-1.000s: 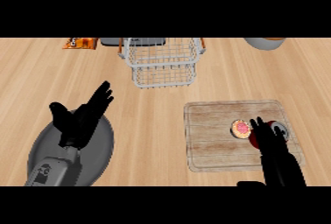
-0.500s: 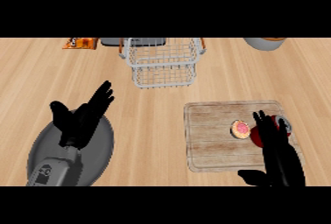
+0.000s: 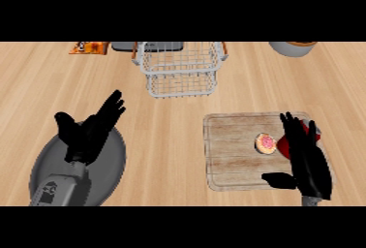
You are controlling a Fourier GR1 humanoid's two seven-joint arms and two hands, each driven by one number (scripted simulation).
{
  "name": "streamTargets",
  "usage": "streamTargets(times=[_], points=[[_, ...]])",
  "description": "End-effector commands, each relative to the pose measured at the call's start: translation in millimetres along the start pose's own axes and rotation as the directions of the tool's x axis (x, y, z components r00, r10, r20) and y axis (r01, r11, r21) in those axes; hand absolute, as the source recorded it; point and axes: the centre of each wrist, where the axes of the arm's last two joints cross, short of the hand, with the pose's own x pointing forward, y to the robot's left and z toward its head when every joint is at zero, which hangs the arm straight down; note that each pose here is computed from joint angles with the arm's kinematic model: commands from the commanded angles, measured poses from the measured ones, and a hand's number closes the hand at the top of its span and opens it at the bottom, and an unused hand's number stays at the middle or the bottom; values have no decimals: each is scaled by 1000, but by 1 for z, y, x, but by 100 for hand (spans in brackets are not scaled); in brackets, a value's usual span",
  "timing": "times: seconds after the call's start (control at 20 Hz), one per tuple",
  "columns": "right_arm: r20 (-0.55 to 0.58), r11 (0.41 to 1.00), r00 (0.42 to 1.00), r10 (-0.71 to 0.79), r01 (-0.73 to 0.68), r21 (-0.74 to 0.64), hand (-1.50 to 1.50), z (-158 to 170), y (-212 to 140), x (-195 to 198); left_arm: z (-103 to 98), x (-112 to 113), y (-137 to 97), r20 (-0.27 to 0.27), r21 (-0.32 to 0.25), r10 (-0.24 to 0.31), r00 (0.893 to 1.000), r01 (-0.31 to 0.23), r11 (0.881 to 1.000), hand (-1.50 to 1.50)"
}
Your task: Pick the cupcake from the cutting board and place it in the tiered basket
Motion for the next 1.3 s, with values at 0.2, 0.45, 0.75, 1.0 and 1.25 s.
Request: streamTargets(times=[0.2,0.45,0.75,1.0,1.25], points=[[-36,999,999,-24,26,45,-150,-21,16,-14,8,-6,-9,12,8,-9,1000,9,1000,0],[-29,997,999,-20,22,81,-150,-17,42,-28,4,0,-2,15,10,13,1000,-13,1000,0],[62,989,997,-48,39,143,150,-19,46,-21,-3,3,-5,28,5,-7,1000,7,1000,0],[124,995,992,-24,12,97,150,-32,59,2,-8,4,-17,9,-7,-10,1000,10,1000,0],[160,998,986,-52,44,55,150,-26,58,1,-4,-5,5,-1,1,-11,1000,11,1000,0]])
